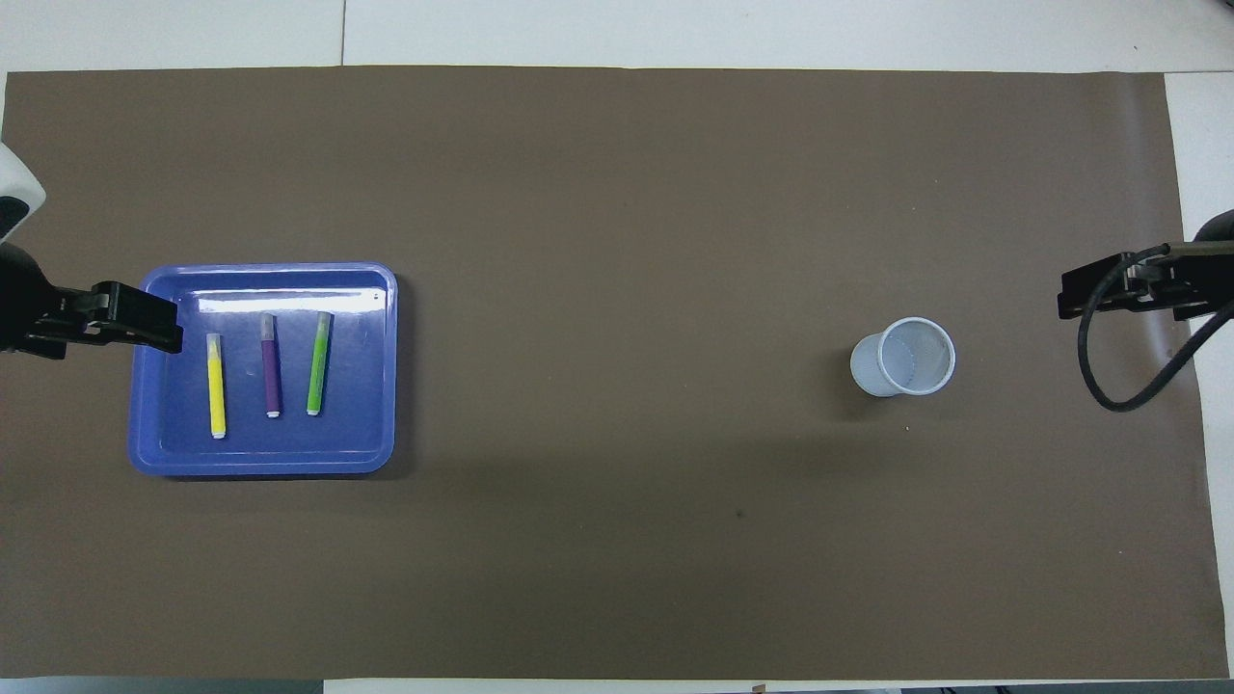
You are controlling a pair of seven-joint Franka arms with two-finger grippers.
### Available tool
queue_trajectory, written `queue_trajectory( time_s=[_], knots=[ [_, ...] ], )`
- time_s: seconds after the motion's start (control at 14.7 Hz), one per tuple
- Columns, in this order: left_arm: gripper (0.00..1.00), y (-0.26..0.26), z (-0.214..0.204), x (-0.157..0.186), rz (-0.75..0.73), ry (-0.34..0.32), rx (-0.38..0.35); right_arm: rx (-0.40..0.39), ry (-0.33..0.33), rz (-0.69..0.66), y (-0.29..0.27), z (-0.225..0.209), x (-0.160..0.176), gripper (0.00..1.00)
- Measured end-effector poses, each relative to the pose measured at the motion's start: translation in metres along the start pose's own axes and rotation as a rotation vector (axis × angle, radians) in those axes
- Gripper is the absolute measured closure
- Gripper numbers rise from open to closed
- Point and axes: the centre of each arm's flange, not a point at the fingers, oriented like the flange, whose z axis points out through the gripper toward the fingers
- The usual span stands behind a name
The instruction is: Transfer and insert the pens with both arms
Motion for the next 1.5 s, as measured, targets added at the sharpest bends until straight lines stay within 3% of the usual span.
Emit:
queue_trajectory(
  time_s=[0.89,1.3,1.5],
  knots=[
    [0.00,-0.004,0.014,0.004,-0.008,0.009,-0.002,0.000,0.000,0.000,0.000,0.000,0.000,0.00],
    [0.00,-0.054,0.097,0.026,-0.027,0.032,-0.017,0.000,0.000,0.000,0.000,0.000,0.000,0.00],
    [0.00,-0.088,0.172,0.040,0.028,0.052,-0.018,0.000,0.000,0.000,0.000,0.000,0.000,0.00]
  ],
)
